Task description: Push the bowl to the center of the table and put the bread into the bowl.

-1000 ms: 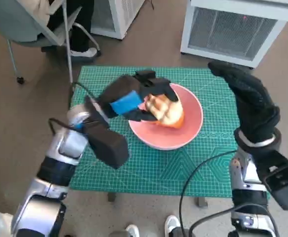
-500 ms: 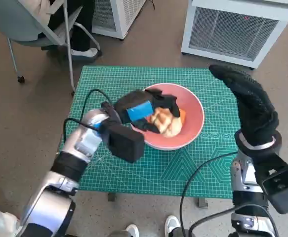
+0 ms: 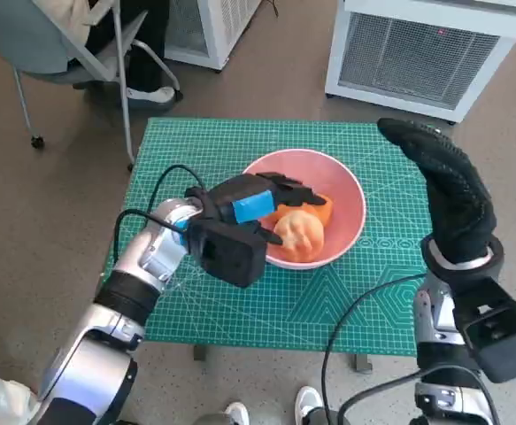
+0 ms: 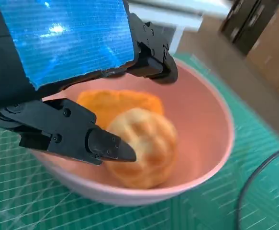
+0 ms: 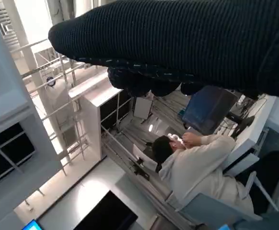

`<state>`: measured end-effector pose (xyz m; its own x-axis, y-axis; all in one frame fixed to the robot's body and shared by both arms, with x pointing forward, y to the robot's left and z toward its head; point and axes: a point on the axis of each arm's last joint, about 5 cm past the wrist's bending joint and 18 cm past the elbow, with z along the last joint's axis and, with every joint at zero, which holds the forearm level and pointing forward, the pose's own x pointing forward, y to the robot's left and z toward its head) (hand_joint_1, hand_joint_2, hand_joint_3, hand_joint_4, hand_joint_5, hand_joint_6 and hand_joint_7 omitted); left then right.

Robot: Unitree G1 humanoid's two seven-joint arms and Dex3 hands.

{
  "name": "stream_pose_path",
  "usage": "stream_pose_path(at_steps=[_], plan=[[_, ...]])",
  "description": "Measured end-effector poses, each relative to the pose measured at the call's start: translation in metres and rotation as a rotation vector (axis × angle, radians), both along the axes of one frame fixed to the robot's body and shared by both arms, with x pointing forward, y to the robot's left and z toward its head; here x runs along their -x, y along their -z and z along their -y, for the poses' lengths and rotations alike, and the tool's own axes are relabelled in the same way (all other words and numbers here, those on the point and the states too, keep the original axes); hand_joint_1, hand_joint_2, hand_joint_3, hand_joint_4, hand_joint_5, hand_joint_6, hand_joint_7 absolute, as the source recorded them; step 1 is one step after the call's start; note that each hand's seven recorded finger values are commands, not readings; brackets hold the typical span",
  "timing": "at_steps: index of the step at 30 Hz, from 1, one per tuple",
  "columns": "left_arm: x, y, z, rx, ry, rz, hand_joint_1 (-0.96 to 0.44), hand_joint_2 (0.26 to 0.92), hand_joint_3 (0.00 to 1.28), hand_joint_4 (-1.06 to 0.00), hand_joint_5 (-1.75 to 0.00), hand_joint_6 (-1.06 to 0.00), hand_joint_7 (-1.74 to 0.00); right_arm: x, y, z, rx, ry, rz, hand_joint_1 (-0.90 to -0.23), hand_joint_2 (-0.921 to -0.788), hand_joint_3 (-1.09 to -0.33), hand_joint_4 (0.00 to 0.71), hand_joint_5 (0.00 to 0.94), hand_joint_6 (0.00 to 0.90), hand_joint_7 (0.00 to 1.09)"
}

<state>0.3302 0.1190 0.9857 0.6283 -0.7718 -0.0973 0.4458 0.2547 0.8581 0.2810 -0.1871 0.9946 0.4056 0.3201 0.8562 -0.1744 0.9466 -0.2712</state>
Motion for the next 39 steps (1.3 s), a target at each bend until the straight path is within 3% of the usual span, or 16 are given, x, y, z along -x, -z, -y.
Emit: stream_pose_path(at_steps=[10, 24, 29, 39], plan=[[0.006, 0.002, -0.015, 0.312, -0.005, 0.089, -0.47, 0.921, 0.1, -0.15, -0.01, -0.32, -0.01, -0.0006, 0.004, -0.001, -0.008, 0.001, -0.01, -0.625, -0.921, -0.79, 0.246, 0.0, -0.001, 0.61], [0.025, 0.006, -0.014, 0.924, -0.005, 0.256, -0.51, 0.921, 0.36, -0.25, -0.02, -0.33, -0.01, -0.0017, 0.002, -0.005, -0.034, -0.02, -0.015, -0.612, -0.921, -0.783, 0.245, 0.0, -0.001, 0.6], [0.033, 0.004, -0.014, 1.014, 0.015, 0.301, -0.53, 0.921, 0.43, -0.23, -0.01, -0.32, 0.0, -0.0024, -0.001, -0.007, -0.048, -0.035, -0.012, -0.604, -0.921, -0.78, 0.246, 0.0, 0.002, 0.61], [0.048, 0.0, -0.019, 1.124, 0.046, 0.321, -0.54, 0.921, 0.44, -0.24, -0.01, -0.31, 0.0, -0.0021, -0.004, -0.011, -0.066, -0.056, -0.009, -0.602, -0.921, -0.776, 0.247, 0.001, 0.005, 0.62]])
